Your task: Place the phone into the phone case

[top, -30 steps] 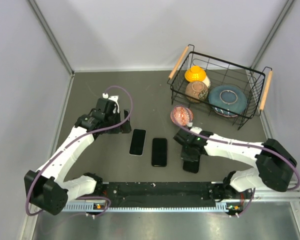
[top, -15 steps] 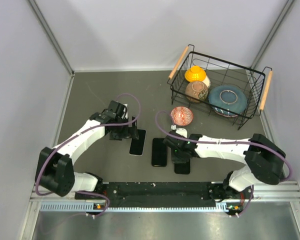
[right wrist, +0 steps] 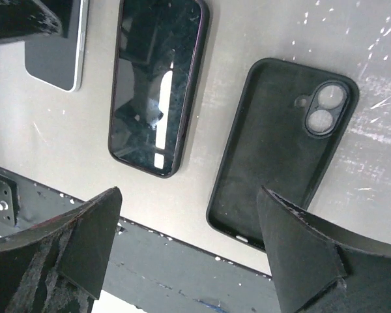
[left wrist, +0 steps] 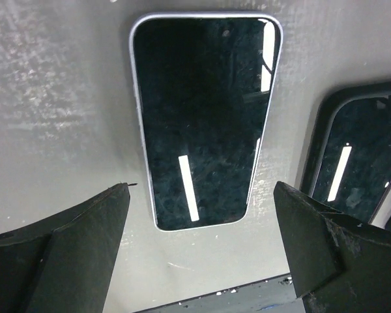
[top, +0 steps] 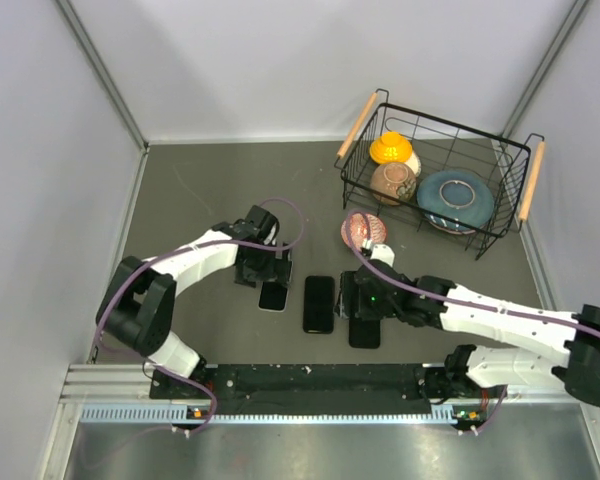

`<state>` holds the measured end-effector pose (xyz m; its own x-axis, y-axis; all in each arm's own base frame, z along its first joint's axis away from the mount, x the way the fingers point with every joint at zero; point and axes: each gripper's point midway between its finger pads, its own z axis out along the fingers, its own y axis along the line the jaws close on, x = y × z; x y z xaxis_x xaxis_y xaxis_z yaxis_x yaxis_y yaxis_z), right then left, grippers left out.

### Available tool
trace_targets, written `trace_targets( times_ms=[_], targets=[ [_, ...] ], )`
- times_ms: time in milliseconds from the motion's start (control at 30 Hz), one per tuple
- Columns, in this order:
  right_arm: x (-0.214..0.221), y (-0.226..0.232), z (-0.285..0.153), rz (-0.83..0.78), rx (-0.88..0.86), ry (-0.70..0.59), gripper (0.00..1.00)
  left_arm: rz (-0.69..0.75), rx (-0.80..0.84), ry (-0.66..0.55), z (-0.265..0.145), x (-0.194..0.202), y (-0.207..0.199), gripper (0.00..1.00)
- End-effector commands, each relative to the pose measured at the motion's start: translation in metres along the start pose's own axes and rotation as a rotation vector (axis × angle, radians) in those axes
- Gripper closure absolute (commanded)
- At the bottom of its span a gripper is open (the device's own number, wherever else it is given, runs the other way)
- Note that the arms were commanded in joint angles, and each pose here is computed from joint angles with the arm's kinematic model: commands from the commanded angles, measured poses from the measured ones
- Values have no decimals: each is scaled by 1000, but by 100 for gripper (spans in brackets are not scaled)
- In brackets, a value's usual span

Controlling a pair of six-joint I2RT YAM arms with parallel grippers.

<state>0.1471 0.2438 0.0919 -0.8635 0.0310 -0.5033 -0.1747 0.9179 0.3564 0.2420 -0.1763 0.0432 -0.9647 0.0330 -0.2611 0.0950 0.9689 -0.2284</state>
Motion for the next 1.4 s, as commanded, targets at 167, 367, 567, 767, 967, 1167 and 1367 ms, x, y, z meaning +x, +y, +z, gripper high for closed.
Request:
trace_targets(
  times_ms=[167,367,567,767,967,1167,1367],
  targets=[
    [-21,-11,-18,42,-40,-163,13,53,-49,-28,13,-17,-21,4],
    [-21,-21,-22,72,-52,-182,13,62,-124,-3,23,-14,-11,7],
    [-21,-24,-22,81,-54,-182,13,86,-172,28,30,-6,-7,10],
    [-20,-23,-19,82,-57,-169,13,102,-168,10,21,-6,-10,7],
    [-22,-22,-19,82,-58,-170,13,120,-149,-33,3,-17,-16,2],
    [-22,-20,-18,77,-64,-164,13,130,-195,-11,11,-14,-7,2],
    [-23,-20,-17,80,-66,-161,13,138,-175,37,23,-4,-8,6]
  ],
)
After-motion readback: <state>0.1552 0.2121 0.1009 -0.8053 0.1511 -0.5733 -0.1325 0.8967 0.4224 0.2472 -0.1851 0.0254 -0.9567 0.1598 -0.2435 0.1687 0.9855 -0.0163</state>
